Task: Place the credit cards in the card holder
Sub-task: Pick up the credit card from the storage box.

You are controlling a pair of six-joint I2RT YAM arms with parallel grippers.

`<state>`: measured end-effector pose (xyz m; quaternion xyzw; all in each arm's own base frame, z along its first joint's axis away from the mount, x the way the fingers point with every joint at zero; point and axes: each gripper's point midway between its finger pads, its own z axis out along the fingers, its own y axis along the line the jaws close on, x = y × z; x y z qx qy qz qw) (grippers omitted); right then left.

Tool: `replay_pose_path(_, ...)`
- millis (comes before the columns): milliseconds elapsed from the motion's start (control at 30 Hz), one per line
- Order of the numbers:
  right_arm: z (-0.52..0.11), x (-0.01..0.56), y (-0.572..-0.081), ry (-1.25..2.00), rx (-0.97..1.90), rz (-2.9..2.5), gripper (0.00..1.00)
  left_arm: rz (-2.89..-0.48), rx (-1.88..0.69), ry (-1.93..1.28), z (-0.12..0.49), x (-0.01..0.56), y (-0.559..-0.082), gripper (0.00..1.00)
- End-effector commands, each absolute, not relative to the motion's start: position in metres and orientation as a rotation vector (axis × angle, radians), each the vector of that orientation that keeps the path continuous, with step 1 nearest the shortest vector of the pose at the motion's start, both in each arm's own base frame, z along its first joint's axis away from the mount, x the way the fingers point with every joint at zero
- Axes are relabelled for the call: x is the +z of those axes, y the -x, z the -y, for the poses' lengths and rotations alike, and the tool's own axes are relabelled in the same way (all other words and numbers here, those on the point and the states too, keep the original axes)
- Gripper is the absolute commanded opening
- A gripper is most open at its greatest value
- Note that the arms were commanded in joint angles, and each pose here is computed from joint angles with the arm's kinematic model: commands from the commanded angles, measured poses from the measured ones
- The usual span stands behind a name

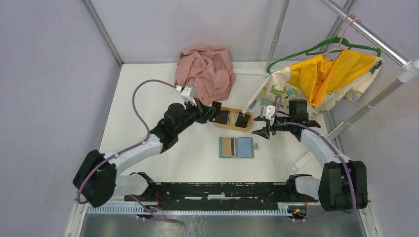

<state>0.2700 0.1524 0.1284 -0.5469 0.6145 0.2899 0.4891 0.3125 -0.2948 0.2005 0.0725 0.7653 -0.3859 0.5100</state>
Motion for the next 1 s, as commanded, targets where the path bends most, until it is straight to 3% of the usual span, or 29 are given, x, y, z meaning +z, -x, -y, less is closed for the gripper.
replay_pose_path(0,-0.161,0.128,-0.24,1.501,0.722,-1.264,0.66,-1.608,-0.961,-0.216,0.273,0.247,-0.284,0.02)
replay_pose_path(267,-0.161,0.109,-0.227,1.635,0.668,-1.238,0.66,-1.546,-1.127,-0.198,0.255,0.251,-0.235,0.02)
replay_pose_path(567,-0.161,0.075,-0.22,1.841,0.553,-1.27,0.67,-1.687,-1.446,-0.269,0.283,0.202,-0.19,0.02)
replay_pose_path(967,-0.152,0.034,-0.215,2.009,0.482,-1.414,0.67,-1.912,-1.372,-0.054,0.308,0.138,-0.178,0.02)
